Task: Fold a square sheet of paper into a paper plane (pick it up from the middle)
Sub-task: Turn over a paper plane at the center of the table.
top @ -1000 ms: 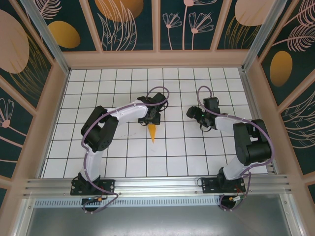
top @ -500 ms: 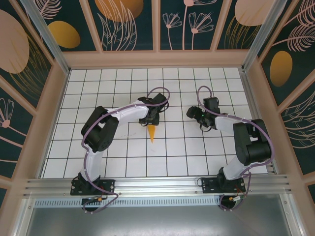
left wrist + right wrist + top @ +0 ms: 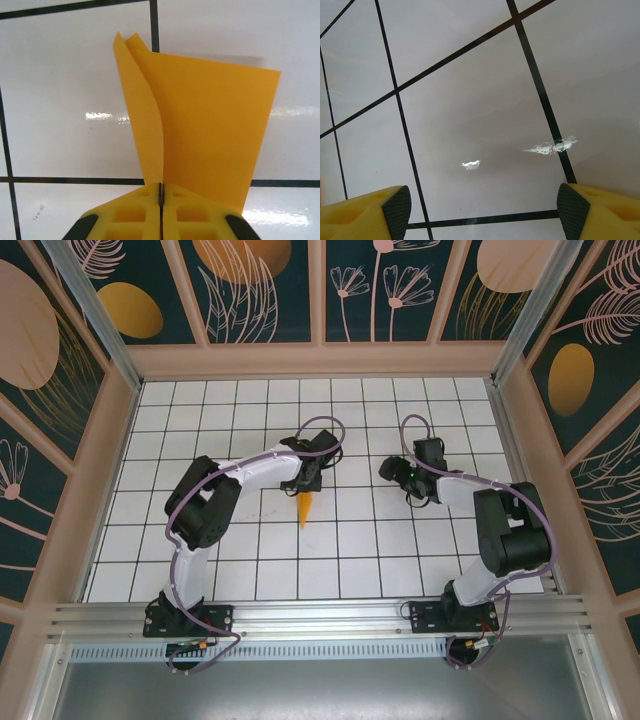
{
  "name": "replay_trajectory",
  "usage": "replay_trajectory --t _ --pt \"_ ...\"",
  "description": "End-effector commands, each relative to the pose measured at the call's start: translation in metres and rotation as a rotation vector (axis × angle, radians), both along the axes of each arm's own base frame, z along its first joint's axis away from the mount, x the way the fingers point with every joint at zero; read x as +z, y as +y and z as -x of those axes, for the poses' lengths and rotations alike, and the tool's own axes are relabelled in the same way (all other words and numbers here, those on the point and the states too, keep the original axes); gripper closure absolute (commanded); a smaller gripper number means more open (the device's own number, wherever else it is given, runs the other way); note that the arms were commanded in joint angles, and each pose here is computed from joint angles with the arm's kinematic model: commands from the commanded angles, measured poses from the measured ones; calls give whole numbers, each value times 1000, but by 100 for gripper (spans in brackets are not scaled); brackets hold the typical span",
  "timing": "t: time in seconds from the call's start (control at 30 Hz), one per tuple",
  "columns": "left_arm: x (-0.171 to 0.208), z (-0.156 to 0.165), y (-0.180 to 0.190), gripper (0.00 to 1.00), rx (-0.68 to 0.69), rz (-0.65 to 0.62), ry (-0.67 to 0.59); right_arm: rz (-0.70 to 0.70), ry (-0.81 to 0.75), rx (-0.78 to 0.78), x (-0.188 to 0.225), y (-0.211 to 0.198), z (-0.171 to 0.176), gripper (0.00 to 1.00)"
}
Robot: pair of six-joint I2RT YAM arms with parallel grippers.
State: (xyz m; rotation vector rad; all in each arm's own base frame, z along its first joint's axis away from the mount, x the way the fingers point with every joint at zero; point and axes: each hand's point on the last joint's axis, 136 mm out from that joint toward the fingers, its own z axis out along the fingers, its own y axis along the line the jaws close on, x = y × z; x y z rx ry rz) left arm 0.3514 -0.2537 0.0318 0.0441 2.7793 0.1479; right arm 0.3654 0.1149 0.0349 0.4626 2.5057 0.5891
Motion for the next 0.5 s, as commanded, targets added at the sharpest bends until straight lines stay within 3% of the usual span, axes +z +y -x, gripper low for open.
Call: replay_trajectory --t 0.0,0.27,0.47 --pt "33 -7 0 94 17 26 -85 -42 12 27 -2 9 -1 21" --pt "83 -22 -28 100 -28 263 -252 -95 -55 77 14 20 -4 22" --pt "102 -36 -45 100 -50 526 -323 -161 -142 134 43 33 -6 27"
